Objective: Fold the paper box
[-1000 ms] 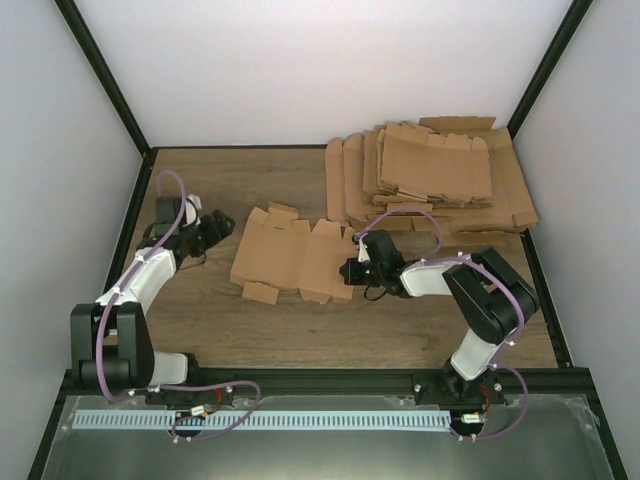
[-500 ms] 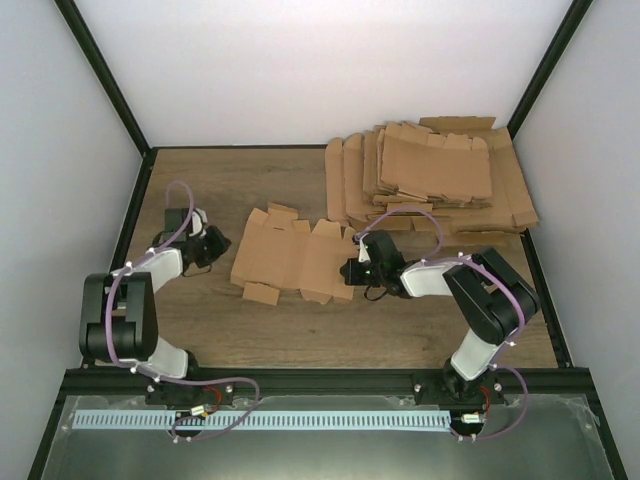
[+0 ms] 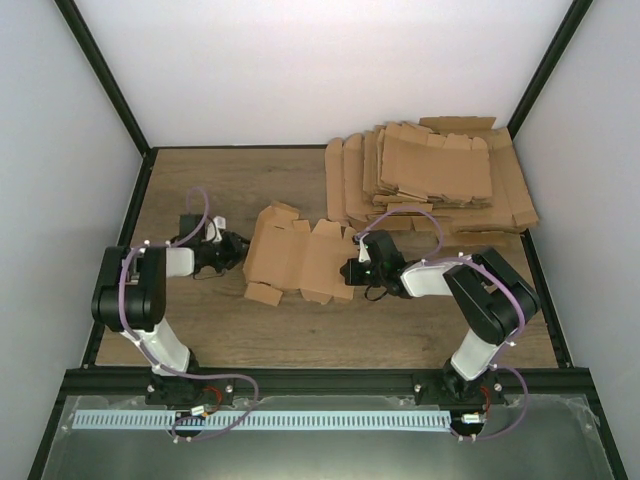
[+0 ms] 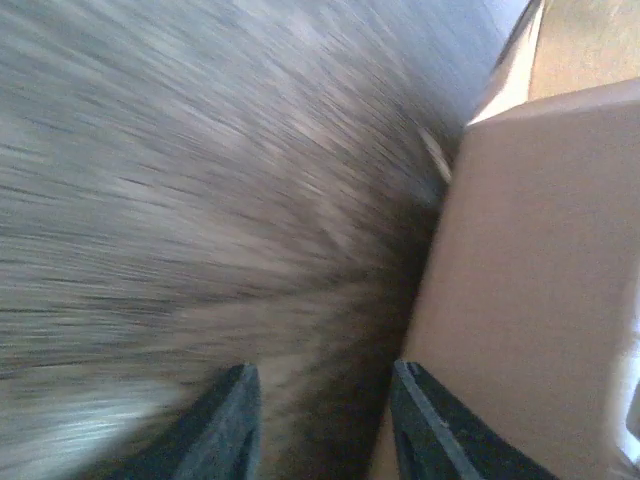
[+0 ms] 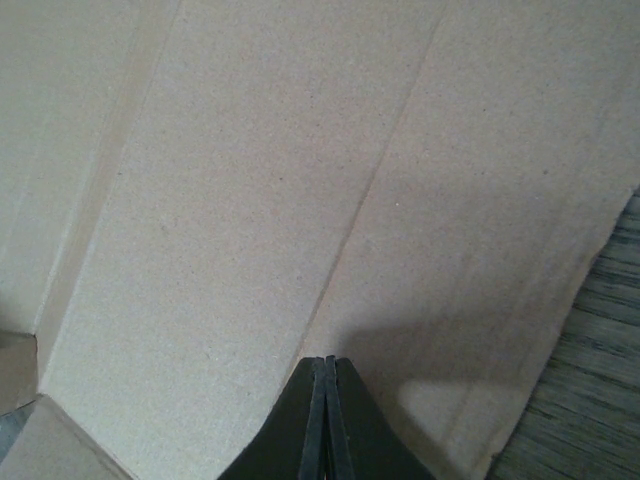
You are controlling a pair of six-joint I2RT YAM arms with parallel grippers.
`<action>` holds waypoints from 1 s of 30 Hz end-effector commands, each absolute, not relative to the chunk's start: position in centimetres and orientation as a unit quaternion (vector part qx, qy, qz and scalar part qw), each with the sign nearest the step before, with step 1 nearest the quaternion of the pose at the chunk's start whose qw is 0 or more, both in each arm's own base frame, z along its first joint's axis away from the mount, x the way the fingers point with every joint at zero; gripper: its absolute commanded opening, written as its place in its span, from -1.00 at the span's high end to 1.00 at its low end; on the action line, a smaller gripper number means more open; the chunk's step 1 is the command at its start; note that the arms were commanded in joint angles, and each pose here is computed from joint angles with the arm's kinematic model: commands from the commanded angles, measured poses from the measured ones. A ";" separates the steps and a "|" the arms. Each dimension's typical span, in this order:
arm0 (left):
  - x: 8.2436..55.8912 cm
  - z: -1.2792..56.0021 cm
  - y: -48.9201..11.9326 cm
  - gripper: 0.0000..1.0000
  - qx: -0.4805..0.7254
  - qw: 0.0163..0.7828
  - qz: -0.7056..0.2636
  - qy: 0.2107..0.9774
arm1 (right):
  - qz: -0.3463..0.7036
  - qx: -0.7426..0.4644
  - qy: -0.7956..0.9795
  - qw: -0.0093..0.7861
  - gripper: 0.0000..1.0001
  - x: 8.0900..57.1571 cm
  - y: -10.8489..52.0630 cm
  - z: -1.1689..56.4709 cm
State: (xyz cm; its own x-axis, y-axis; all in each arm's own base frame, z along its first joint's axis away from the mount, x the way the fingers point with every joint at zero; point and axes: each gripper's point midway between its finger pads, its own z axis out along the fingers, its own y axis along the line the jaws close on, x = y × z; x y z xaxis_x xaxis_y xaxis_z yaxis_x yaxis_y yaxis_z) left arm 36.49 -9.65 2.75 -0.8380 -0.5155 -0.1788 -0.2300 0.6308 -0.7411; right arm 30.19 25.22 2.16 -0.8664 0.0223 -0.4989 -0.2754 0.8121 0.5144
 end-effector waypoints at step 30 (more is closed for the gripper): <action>34.3 9.9 -19.9 -0.54 -0.055 0.169 -0.508 0.843 | 0.289 -0.071 0.934 0.195 0.99 28.7 24.6 -0.4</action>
